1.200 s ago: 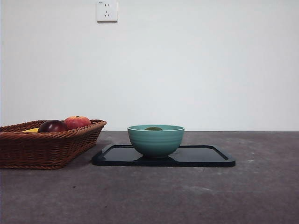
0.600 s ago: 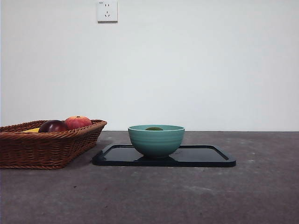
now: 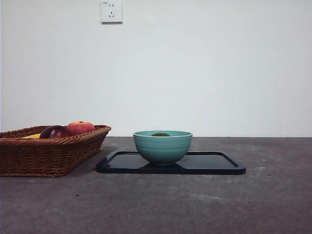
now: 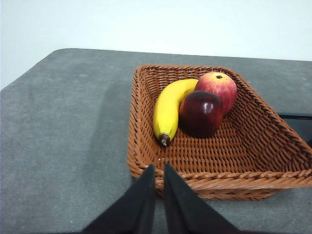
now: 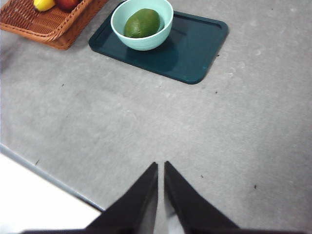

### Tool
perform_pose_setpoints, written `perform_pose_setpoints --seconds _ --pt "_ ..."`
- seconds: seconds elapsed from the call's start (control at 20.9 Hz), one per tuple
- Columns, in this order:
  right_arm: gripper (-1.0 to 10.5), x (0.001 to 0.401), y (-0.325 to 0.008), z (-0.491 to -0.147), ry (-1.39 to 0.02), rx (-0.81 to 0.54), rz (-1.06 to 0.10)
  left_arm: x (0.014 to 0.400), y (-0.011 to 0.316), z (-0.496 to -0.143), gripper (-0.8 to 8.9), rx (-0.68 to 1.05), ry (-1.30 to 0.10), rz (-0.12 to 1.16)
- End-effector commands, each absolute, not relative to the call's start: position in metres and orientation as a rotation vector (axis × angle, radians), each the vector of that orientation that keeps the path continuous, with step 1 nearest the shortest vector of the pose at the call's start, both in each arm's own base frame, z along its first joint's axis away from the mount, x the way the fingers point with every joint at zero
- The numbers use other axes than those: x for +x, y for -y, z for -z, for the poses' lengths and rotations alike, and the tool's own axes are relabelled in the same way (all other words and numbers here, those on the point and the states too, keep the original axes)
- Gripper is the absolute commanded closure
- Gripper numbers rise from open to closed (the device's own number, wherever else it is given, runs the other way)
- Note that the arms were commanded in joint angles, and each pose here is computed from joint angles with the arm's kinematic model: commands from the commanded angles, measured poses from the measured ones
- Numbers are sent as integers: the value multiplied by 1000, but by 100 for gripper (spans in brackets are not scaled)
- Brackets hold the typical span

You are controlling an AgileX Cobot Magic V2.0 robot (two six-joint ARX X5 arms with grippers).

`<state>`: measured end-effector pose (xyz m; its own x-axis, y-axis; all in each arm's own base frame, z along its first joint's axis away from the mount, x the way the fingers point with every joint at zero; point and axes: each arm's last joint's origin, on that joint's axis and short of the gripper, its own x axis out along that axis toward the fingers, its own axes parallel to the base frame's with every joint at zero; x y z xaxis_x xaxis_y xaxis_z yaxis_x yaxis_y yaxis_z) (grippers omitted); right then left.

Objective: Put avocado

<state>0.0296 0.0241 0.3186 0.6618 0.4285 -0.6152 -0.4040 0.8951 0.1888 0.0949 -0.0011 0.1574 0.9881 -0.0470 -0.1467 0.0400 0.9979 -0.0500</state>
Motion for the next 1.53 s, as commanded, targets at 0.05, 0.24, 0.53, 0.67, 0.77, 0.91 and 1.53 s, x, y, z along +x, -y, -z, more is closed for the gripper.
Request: perform_pose_setpoints --seconds 0.05,0.24,0.53,0.67,0.77,0.91,1.53 --pt "930 29 -19 -322 -639 -35 -429 96 1 -152 787 -46 -150 40" --pt "930 43 -15 -323 -359 -64 -180 96 1 -152 787 -46 -150 40" --pt "930 78 -11 -251 16 -8 24 96 1 -152 787 -46 -150 40" --pt "930 85 -7 -214 14 -11 -23 96 1 -152 787 -46 -150 40" --pt "930 87 -5 -201 -8 -14 -32 96 1 -152 787 -46 -150 40" --pt "930 91 -1 -184 -47 -16 -7 96 1 -152 787 -46 -150 40" --pt "930 96 3 -152 -146 -13 32 96 1 -152 787 -46 -150 40"
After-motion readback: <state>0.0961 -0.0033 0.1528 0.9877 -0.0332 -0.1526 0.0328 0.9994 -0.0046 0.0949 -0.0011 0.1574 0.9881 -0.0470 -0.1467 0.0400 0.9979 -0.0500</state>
